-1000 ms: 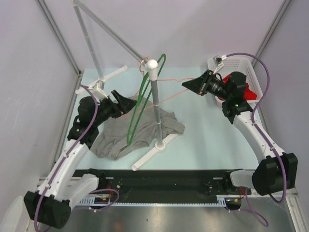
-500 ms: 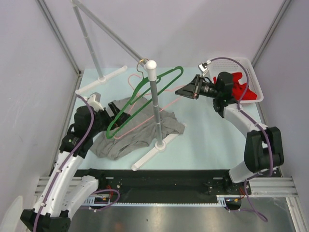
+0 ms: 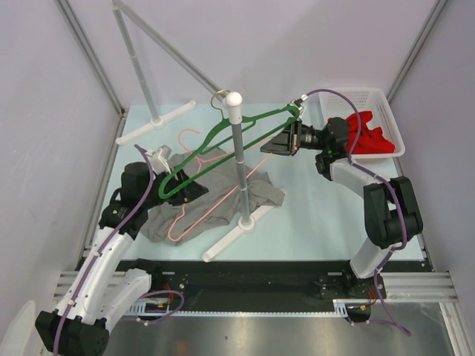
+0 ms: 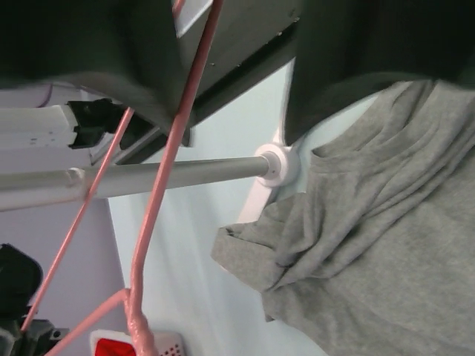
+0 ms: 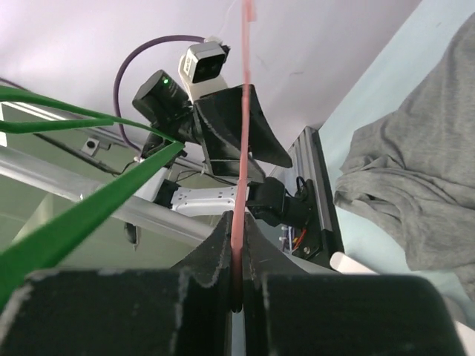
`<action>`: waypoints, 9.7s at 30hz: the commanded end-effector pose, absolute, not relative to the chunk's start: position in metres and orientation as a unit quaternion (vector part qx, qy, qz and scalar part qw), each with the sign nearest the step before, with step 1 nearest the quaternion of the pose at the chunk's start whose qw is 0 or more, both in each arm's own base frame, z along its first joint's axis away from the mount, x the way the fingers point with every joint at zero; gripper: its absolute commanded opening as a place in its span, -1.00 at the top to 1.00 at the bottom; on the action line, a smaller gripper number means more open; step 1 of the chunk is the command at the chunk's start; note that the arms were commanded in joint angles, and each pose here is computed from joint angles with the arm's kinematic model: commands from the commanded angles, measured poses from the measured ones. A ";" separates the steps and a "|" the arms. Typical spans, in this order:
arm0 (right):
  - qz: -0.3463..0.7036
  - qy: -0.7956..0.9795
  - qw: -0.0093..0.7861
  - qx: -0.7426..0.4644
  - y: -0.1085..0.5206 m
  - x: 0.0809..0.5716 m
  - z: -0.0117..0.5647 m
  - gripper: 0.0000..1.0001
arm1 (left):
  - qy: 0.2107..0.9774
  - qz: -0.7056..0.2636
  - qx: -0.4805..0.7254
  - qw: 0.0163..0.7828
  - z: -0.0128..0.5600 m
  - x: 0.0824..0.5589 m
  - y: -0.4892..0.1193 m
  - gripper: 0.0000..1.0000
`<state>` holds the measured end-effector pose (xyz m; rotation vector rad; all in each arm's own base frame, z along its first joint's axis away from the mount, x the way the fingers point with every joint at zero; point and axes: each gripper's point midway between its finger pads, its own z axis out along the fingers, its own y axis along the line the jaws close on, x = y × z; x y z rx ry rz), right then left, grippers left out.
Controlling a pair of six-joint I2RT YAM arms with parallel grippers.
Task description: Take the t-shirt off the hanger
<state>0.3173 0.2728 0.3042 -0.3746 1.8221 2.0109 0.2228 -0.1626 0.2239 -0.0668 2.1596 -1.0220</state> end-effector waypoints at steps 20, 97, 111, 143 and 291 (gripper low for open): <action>0.536 0.801 0.262 -0.049 0.251 0.352 0.240 -0.72 | 0.786 -0.157 -0.253 0.543 0.240 0.216 -0.034 0.99; 0.525 0.789 0.317 -0.029 0.212 0.321 0.265 -0.76 | 0.636 -0.217 0.374 0.640 0.409 0.224 -0.190 0.99; 0.521 0.791 0.318 -0.030 0.210 0.317 0.265 -0.76 | 0.610 -0.171 0.308 0.710 0.439 0.213 -0.152 -0.41; 0.504 0.804 0.317 -0.020 0.210 0.323 0.254 -0.77 | 0.762 -0.131 -0.189 0.606 0.366 0.228 -0.053 -1.00; 0.106 0.599 0.787 0.108 0.024 0.376 0.491 1.00 | 0.805 -0.408 -0.164 0.397 0.196 0.259 -0.165 -0.63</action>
